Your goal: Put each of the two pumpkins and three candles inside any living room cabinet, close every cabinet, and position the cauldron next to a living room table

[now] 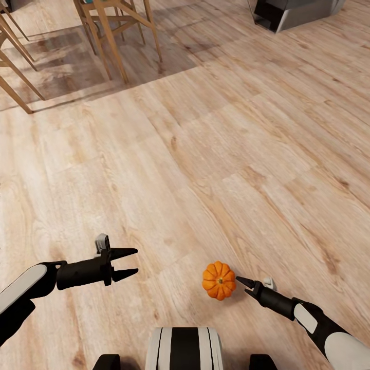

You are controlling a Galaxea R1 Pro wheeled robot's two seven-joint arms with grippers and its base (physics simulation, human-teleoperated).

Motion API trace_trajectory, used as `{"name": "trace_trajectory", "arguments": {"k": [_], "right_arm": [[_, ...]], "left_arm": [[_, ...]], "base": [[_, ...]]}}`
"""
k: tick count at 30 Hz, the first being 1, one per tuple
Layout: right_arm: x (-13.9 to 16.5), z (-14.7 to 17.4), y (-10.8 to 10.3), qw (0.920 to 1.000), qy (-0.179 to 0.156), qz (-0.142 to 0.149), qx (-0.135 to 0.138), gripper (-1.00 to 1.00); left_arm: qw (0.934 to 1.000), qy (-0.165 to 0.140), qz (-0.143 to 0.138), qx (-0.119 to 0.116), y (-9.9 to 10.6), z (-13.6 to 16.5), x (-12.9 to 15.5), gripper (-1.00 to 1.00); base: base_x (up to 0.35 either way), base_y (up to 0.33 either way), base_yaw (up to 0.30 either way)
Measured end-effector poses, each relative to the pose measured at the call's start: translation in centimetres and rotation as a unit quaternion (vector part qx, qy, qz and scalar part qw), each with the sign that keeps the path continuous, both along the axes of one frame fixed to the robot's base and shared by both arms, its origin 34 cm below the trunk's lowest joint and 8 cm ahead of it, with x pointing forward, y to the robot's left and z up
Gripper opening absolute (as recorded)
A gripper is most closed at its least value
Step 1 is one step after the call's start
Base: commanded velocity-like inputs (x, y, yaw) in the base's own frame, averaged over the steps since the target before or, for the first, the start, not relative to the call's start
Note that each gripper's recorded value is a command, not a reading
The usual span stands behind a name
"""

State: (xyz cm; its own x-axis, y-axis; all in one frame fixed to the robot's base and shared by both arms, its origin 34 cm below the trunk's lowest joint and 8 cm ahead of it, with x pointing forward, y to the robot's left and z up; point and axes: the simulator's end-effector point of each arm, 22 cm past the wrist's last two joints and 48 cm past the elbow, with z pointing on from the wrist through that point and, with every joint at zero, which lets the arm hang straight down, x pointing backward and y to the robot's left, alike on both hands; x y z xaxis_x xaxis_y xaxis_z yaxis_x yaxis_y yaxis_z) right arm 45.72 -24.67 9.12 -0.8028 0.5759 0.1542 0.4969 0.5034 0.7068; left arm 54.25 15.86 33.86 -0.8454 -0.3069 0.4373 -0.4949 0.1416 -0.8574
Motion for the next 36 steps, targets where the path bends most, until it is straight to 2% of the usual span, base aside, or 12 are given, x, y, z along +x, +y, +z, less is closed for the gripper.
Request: {"name": "trace_trajectory", "arguments": {"k": [8,16,36], "right_arm": [[-0.1,-0.1,0.0,1.0000,0.002,0.002,-0.001,1.00],[-1.5,-0.6,0.7,0.9996,0.015,0.023,0.001,1.00],[-2.5,-1.5,0.6,0.9993,0.027,0.025,-0.004,1.00]], "left_arm": [[1.0000,0.000,0.000,0.000,0.0,0.0,0.0,1.00],[1.0000,0.003,0.000,0.000,0.0,-0.4,-0.1,1.00],[0.9999,0.014,0.000,-0.001,0.0,-1.3,-0.4,1.00]], "base": [[0.001,0.036,0.000],[0.000,0.001,0.000],[0.000,0.000,0.000]]}}
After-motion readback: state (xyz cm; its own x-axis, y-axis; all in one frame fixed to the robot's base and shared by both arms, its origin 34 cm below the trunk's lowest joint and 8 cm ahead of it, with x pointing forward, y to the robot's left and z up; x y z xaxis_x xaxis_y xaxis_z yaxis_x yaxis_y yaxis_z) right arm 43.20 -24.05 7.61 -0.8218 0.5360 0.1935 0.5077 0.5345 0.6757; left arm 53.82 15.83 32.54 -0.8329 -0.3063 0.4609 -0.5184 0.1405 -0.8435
